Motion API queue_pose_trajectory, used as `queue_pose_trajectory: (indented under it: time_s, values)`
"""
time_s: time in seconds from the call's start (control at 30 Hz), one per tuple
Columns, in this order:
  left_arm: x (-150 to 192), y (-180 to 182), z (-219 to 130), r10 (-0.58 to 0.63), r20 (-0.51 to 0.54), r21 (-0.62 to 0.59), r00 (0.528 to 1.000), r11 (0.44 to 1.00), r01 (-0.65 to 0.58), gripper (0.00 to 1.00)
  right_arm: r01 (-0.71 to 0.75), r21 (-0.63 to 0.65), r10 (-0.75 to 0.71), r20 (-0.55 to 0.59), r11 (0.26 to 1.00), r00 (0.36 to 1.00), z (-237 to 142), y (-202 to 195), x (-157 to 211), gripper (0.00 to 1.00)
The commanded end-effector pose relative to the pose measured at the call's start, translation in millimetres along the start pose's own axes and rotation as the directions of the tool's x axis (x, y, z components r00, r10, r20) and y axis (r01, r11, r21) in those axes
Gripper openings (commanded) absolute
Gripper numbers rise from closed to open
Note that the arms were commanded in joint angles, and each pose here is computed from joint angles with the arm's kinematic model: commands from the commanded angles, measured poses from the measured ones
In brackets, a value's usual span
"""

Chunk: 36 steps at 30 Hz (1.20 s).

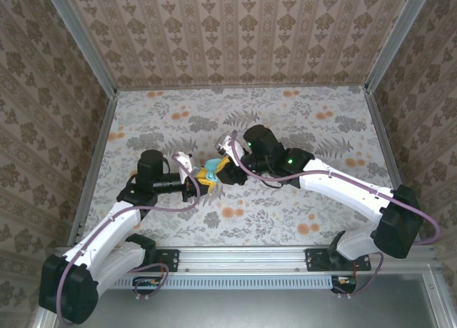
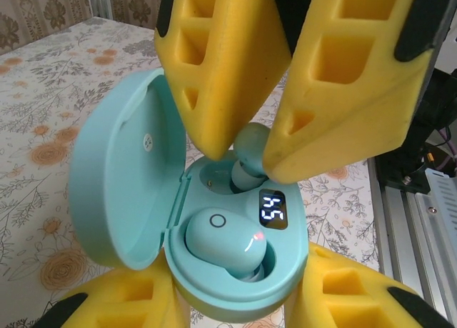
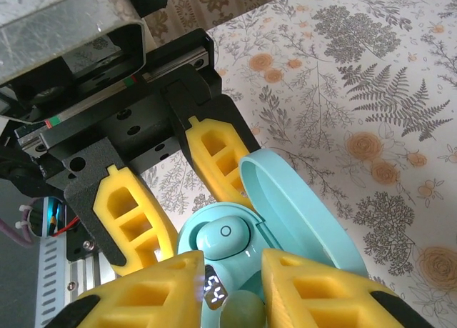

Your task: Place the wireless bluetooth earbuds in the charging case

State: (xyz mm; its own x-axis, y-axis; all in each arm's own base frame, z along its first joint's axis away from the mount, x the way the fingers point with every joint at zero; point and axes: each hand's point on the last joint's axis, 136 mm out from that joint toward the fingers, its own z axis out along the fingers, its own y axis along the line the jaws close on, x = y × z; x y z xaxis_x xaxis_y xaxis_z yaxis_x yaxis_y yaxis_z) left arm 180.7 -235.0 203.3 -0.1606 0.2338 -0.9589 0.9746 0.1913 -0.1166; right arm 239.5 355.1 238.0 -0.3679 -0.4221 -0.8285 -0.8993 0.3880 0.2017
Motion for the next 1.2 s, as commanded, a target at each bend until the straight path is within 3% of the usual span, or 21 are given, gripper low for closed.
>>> queue_pose_trajectory:
  time_s: [0.0,0.37,0.57,0.83,1.17]
  values:
    - [-30,-18,-5,0.101,0.087,0.074,0.991,0.991,-0.108,0.00,-0.043,0.082,0.046,-0.035,0.996,0.998,4,-18,6,0.28]
    - [-20,-15,-2,0.090,0.085,0.057,0.992,0.994,-0.095,0.00,-0.111,0.093,0.110,0.017,0.989,0.994,-21,-11,-27,0.38]
    - [-14,-12,2,0.067,0.084,0.065,0.994,0.995,-0.073,0.00,-0.141,0.068,0.136,0.080,0.988,0.987,-46,-2,-48,0.39]
    - [-21,-15,2,0.073,0.097,0.091,0.993,0.993,-0.082,0.00,-0.306,0.015,0.299,0.159,0.952,0.941,-71,-31,-62,0.39]
    - [-35,-9,6,0.079,0.104,0.105,0.991,0.990,-0.090,0.00,-0.411,-0.160,0.410,-0.044,0.898,0.911,-21,-26,-37,0.34]
